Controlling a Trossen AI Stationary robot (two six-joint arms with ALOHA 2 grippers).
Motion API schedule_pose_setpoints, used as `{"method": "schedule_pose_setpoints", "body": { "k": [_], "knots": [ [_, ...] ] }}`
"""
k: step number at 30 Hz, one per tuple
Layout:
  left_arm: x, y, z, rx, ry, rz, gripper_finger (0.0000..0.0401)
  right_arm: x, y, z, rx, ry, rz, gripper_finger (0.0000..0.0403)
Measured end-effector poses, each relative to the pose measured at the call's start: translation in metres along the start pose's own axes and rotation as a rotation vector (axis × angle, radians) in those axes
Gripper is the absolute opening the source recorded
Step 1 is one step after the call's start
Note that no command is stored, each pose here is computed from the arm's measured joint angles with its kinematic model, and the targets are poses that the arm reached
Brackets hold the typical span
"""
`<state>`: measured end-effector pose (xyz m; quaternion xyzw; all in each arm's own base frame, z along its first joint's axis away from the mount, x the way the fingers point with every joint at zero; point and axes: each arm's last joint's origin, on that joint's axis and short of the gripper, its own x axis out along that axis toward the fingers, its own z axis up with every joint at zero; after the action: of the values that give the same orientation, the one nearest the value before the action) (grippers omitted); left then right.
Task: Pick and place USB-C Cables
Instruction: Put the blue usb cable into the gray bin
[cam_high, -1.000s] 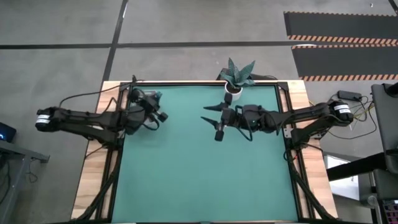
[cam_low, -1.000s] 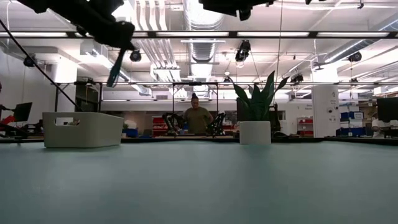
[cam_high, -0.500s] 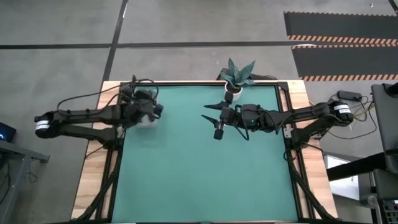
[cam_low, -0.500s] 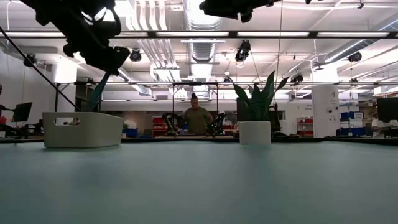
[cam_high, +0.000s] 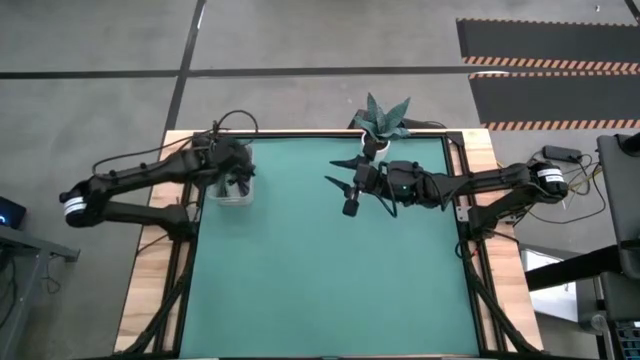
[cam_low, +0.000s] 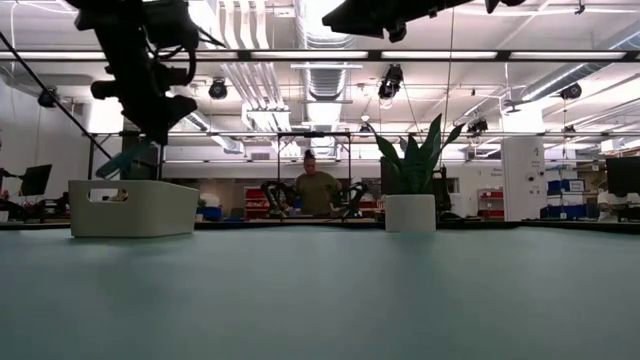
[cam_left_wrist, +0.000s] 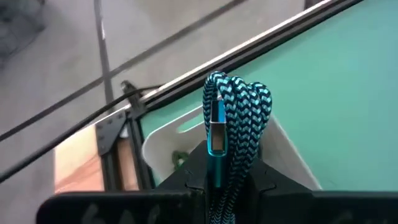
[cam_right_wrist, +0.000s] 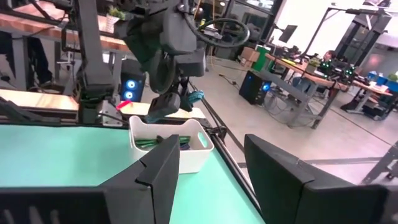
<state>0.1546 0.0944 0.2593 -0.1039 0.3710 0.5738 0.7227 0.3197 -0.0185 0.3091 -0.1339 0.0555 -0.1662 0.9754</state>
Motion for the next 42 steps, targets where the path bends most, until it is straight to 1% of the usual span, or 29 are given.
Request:
{"method": "schedule_pose_setpoints", "body": {
  "k": [5,11,13,20,29,37,42],
  "knots": [
    [0.010,0.001,0.009,-0.003,0.079,0.009,0.0019,0.001,-0.001,-0.003,-0.006,0.022,0.000,0.0171],
    [0.029,-0.004,0.004,0.011,0.193,0.007,0.0019,0.001,-0.002,-0.003,-0.009,0.028,0.000,0.0171],
    [0.036,-0.006,0.003,0.001,0.221,0.022,0.0019,0.001,-0.002,-0.003,-0.010,0.028,-0.001,0.0173],
    [0.054,-0.012,0.001,0.023,0.288,0.064,0.0026,0.001,-0.002,-0.004,-0.011,0.031,0.000,0.0174],
    [0.062,-0.013,0.001,0.023,0.313,0.083,0.0025,0.001,-0.002,-0.004,-0.011,0.031,0.000,0.0172],
    [0.064,-0.015,0.004,-0.006,0.277,0.068,0.0026,0.001,-0.002,-0.004,-0.013,0.035,0.001,0.0171],
    [0.067,-0.016,0.003,-0.006,0.286,0.073,0.0026,0.001,-0.001,-0.005,-0.014,0.040,0.002,0.0172]
  ]
}}
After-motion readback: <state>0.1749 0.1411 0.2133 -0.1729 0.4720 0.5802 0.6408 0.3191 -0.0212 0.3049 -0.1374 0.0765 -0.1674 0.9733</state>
